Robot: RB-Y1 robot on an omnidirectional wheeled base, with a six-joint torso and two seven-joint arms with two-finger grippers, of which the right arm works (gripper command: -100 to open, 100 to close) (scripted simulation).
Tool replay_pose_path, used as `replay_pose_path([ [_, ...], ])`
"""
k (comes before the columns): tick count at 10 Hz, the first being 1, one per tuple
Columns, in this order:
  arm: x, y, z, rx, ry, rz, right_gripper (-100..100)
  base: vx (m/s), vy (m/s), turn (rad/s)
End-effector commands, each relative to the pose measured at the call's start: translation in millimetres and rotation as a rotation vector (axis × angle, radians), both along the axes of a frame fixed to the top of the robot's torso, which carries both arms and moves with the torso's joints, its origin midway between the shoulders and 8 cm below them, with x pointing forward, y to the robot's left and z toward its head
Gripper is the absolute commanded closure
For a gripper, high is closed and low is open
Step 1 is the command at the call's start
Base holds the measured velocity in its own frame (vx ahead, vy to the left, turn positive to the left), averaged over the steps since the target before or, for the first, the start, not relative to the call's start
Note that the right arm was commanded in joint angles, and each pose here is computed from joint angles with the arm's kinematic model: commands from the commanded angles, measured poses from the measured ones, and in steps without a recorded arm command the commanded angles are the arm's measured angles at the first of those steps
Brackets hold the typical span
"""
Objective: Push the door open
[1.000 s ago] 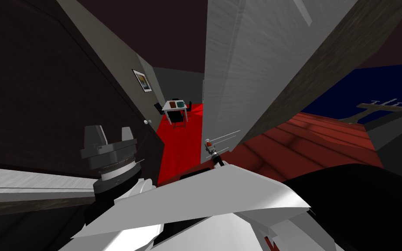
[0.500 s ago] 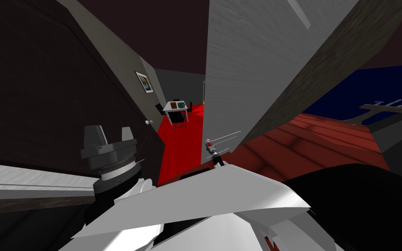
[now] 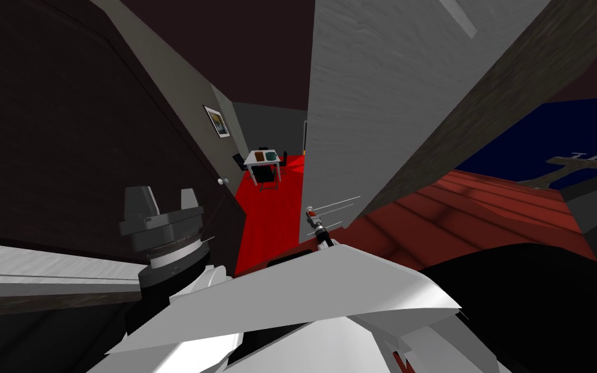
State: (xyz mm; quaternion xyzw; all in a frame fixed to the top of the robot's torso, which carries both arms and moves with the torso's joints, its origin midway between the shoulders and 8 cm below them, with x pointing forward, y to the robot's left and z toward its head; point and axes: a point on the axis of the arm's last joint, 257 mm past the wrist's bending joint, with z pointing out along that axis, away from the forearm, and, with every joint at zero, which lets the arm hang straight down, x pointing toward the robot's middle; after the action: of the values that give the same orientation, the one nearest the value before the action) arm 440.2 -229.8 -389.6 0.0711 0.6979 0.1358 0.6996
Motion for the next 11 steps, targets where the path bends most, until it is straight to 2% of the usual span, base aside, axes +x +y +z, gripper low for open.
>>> replay_pose_path([
  [1,2.2,-7.2,4.8,0.048,-0.009,-0.013,100,0.022,0.006,0.029],
  [11,5.4,-32.1,9.6,0.342,-0.013,-0.081,100,0.033,0.003,0.032],
])
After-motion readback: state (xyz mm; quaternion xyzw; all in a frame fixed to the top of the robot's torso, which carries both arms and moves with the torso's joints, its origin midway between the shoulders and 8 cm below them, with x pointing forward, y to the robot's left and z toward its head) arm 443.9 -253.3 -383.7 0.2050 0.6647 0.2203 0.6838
